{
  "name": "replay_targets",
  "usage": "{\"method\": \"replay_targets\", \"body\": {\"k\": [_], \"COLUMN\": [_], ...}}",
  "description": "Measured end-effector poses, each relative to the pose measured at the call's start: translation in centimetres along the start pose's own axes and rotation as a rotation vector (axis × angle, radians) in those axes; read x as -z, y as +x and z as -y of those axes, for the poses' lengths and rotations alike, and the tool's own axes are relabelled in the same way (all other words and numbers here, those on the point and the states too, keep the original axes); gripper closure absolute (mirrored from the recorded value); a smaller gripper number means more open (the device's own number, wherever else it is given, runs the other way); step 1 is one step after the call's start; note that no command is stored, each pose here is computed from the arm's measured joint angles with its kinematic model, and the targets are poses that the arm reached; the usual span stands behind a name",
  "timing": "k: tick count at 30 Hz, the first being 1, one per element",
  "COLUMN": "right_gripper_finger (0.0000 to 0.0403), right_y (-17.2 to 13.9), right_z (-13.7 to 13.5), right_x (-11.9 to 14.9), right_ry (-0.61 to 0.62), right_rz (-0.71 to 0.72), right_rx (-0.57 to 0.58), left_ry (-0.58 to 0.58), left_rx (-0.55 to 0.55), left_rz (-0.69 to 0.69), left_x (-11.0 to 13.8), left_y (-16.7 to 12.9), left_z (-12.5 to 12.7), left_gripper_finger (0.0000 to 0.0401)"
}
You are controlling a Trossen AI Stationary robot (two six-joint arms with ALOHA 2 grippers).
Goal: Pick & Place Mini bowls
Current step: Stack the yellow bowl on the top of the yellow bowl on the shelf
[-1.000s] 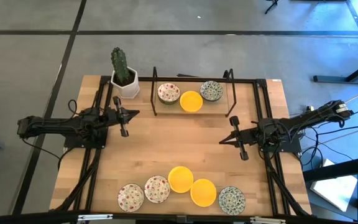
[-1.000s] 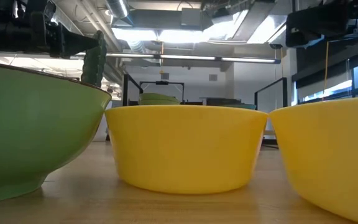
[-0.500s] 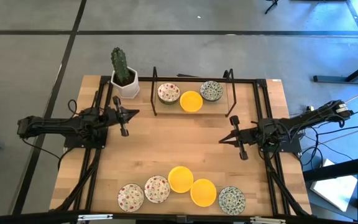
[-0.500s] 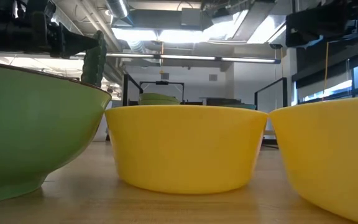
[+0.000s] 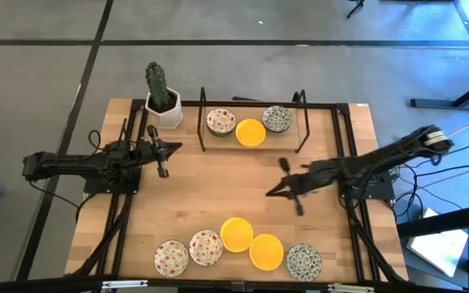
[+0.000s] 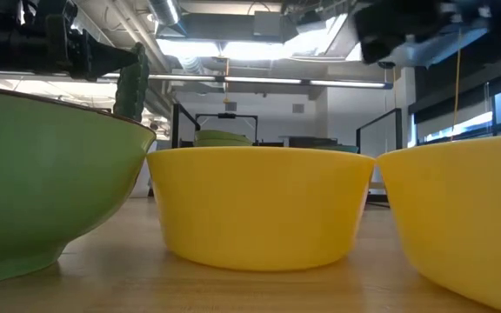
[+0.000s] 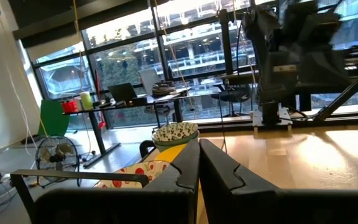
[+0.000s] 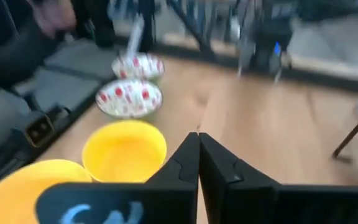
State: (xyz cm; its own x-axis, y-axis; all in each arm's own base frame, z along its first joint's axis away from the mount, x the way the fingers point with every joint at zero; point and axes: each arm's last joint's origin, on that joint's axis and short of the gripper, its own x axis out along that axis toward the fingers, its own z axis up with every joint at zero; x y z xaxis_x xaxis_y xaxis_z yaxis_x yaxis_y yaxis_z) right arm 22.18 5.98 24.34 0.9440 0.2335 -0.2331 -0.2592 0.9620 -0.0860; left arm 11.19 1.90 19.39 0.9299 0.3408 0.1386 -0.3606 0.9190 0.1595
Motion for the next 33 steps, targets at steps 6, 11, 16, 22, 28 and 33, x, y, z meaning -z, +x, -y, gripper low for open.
{"method": "replay_targets", "body": {"k": [6,11,16,22,28,33], "right_gripper_finger": [0.038,0.0378,0.0355,0.0271,0.018,0.0142], "right_y": [7.0,12.0,15.7,17.2,17.6,18.0], "right_z": [-0.3,-1.7,-3.2,-3.6,-2.3,-1.5], "right_x": [-2.4,-3.7,-3.4,-2.2,-1.7,-1.2], "right_ry": [0.002,0.004,-0.019,-0.037,-0.007,0.021], "right_rz": [-0.303,-0.489,-0.637,-0.75,-0.761,-0.773], "right_rx": [-0.07,-0.128,-0.162,-0.158,-0.106,-0.082], "left_ry": [0.001,0.003,0.003,0.003,0.004,0.005], "left_rx": [0.002,0.004,0.007,0.043,0.041,0.041], "left_rz": [-0.006,-0.015,-0.02,-0.021,-0.022,-0.024], "left_x": [0.1,0.1,0.2,0.3,0.3,0.3], "left_y": [0.0,0.0,0.0,0.0,0.0,0.0], "left_z": [0.0,0.0,0.1,0.2,0.2,0.2], "left_gripper_finger": [0.0394,0.0397,0.0395,0.0399,0.0394,0.0395]}}
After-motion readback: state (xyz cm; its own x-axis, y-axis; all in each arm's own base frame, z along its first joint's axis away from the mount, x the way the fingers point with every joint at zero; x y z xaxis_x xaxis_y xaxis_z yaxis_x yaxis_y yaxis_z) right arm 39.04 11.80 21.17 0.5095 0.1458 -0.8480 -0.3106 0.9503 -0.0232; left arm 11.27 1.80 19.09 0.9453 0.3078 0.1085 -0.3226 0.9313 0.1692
